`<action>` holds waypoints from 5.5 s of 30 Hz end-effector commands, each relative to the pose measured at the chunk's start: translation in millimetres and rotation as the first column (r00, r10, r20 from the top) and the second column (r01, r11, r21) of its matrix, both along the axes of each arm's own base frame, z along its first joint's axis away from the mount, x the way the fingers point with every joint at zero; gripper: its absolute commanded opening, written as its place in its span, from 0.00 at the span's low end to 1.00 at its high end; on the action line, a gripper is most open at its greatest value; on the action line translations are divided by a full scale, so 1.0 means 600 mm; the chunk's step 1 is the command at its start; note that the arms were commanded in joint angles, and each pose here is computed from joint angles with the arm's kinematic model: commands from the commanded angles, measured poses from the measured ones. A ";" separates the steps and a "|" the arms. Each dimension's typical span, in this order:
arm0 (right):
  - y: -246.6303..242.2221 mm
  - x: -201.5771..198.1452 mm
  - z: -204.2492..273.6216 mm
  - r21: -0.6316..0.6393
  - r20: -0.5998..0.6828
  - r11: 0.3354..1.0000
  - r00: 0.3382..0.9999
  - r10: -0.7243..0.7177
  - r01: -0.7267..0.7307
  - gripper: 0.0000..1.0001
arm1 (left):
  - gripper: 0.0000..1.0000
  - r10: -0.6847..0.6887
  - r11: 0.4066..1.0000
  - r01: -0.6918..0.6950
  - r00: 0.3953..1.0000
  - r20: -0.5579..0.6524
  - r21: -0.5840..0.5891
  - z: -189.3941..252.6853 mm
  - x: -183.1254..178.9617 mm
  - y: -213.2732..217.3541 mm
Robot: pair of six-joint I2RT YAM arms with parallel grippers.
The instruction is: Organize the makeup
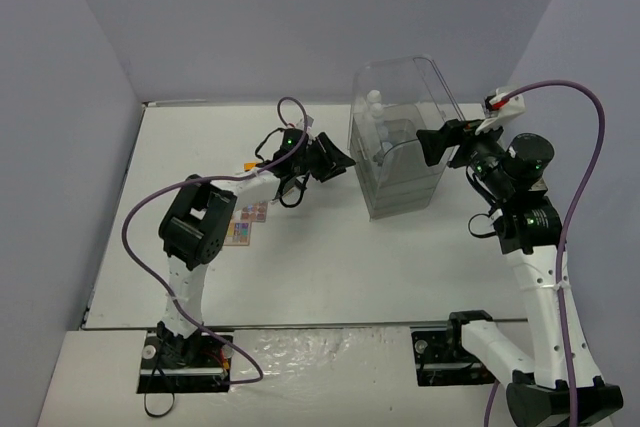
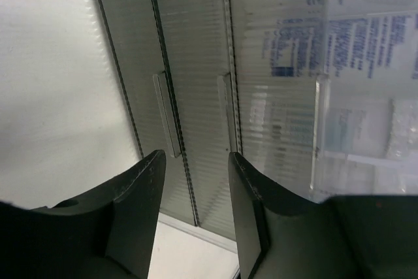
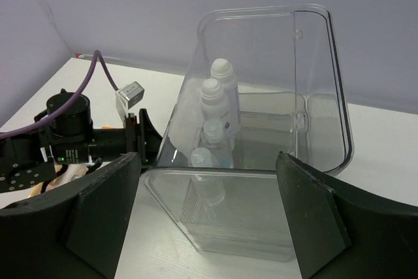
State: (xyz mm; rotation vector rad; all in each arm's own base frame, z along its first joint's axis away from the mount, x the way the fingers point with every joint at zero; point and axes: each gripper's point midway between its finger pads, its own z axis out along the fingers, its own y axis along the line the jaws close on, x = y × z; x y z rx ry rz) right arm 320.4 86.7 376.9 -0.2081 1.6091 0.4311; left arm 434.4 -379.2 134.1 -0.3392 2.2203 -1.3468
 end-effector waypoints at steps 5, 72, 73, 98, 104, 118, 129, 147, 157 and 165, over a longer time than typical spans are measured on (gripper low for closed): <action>0.003 -0.010 0.062 -0.015 0.120 1.000 0.993 0.012 -0.010 0.88 | 0.36 0.001 0.972 0.051 0.976 0.218 -0.228 0.155 0.036 -0.035; -0.100 0.168 0.056 0.086 -0.062 0.971 0.974 -0.217 0.222 0.94 | 0.29 -0.020 0.930 0.124 0.957 0.288 -0.347 0.096 0.030 -0.046; -0.104 0.180 0.043 0.095 -0.089 0.972 0.974 -0.207 0.215 0.93 | 0.29 -0.019 0.930 0.123 0.957 0.289 -0.345 0.096 0.031 -0.046; -0.054 0.215 -0.063 0.143 -0.252 0.989 0.968 0.000 0.037 0.77 | 0.30 -0.011 0.898 0.162 0.937 0.348 -0.409 0.118 0.039 -0.056; -0.051 0.216 -0.070 0.143 -0.257 0.989 0.966 0.013 0.025 0.76 | 0.30 -0.019 0.891 0.182 0.930 0.368 -0.415 0.128 0.035 -0.062; -0.050 0.216 -0.077 0.139 -0.260 0.990 0.965 0.020 0.017 0.76 | 0.30 -0.045 0.889 0.197 0.936 0.348 -0.414 0.109 0.031 -0.078; -0.047 0.216 -0.086 0.140 -0.267 0.990 0.963 0.030 0.008 0.76 | 0.27 -0.039 0.883 0.197 0.935 0.352 -0.425 0.118 0.037 -0.082; -0.043 0.215 -0.087 0.138 -0.263 0.990 0.964 0.048 -0.012 0.66 | 0.08 -0.048 0.870 0.212 0.935 0.352 -0.445 0.126 0.031 -0.091; -0.043 0.213 -0.081 0.129 -0.251 0.991 0.967 0.049 -0.017 0.64 | 0.00 -0.045 0.881 0.198 0.939 0.340 -0.430 0.120 0.024 -0.078; -0.047 0.213 -0.085 0.119 -0.250 0.993 0.967 0.036 -0.007 0.63 | 0.00 -0.045 0.906 0.161 0.956 0.291 -0.391 0.093 0.004 -0.030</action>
